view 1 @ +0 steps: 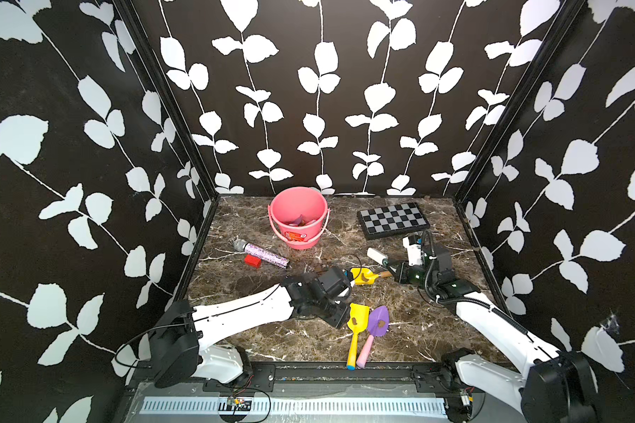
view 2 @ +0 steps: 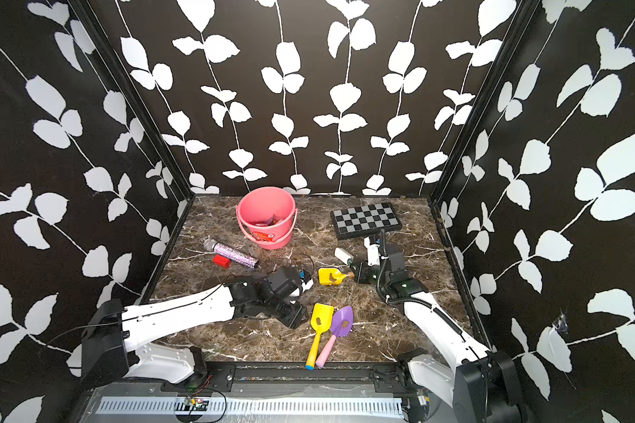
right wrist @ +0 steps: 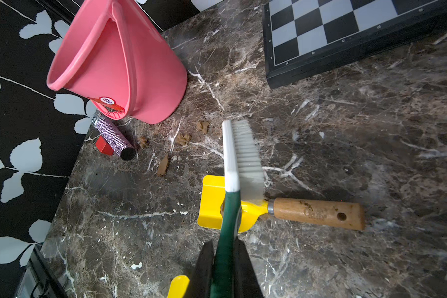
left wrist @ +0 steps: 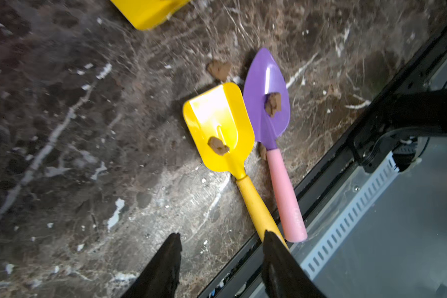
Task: Brush the soil off the hand trowel and place it into the bucket
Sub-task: Pick up the hand trowel from the center of the board, then brush off the soil from the hand trowel.
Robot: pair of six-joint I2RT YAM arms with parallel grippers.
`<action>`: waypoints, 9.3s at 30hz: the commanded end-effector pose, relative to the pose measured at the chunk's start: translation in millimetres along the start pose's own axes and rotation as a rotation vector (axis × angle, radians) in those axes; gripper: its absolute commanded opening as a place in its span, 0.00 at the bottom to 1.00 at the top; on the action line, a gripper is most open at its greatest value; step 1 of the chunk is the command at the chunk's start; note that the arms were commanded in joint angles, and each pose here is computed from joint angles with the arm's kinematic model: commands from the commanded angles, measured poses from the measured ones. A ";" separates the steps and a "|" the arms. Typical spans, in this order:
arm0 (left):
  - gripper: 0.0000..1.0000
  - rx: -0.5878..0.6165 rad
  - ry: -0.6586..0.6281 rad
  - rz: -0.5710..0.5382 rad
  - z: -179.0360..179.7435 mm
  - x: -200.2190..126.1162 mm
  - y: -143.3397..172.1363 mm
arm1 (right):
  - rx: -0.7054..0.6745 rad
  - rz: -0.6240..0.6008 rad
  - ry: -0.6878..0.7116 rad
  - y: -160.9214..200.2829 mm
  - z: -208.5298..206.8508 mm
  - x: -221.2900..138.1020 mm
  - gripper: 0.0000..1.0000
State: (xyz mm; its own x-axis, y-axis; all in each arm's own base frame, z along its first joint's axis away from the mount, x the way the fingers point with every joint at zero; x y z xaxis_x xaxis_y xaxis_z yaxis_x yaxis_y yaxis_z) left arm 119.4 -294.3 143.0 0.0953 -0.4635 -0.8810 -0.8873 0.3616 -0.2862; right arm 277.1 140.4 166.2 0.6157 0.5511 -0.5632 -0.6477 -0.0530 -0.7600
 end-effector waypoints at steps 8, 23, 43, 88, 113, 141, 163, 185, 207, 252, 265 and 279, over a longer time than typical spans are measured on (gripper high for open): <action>0.59 0.073 -0.042 0.191 -19.5 54.3 55.6 | -0.005 -0.093 -0.017 -6.0 9.4 -24.7 0.00; 0.58 0.038 -0.063 0.223 -25.2 85.1 53.0 | 0.009 -0.129 -0.044 -3.4 17.0 -39.5 0.00; 0.31 0.047 -0.235 0.186 9.9 75.9 56.0 | 0.020 -0.126 -0.053 2.4 15.9 -36.2 0.00; 0.56 0.127 -0.206 -0.071 81.6 51.3 14.4 | 0.038 -0.068 -0.048 -9.2 12.2 -11.9 0.00; 0.36 0.126 -0.167 -0.137 97.7 63.0 31.4 | 0.087 -0.064 -0.151 -13.5 30.9 -6.1 0.00; 0.00 -0.006 -0.177 -0.232 98.6 -28.6 -14.1 | 0.281 -0.003 -0.587 -12.0 105.8 -36.0 0.00; 0.00 -0.032 -0.177 -0.254 95.9 -49.6 -29.8 | 0.248 0.125 -0.641 -5.3 127.1 17.5 0.00; 0.00 -0.108 -0.189 -0.217 102.7 -49.9 -25.5 | 0.216 0.134 -0.672 -2.3 138.7 34.5 0.00; 0.00 -0.200 -0.134 -0.202 112.2 -54.5 -26.4 | 0.250 0.095 -0.701 -6.3 142.4 39.8 0.00; 0.00 -0.213 -0.118 -0.248 113.8 -51.3 -31.3 | 0.365 0.007 -0.628 -16.1 124.8 28.7 0.00; 0.00 -0.228 -0.094 -0.257 110.2 -51.6 -33.5 | 0.401 0.037 -0.600 -3.8 112.5 50.0 0.00; 0.00 -0.225 -0.130 -0.245 118.0 -50.4 -30.2 | 0.345 -0.118 -0.541 -40.1 89.1 5.0 0.00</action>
State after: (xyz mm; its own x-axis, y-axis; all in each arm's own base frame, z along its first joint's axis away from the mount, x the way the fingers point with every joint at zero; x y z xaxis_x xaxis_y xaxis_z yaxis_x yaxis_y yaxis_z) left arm 191.6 -189.7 147.8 0.3325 -0.4025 -0.8529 -0.9179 0.0693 -0.3906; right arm 272.5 221.6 207.0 0.4254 0.8805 -0.2089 -0.7924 0.2509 -0.5561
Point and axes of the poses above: each gripper's point midway between its finger pads, its own x axis out along the fingers, its own z axis along the line the jaws close on, y = z × x, the point moved 3 cm from there along -x, back along the fingers, and after that the axes turned 15 degrees about -x, right-handed, at the moved point
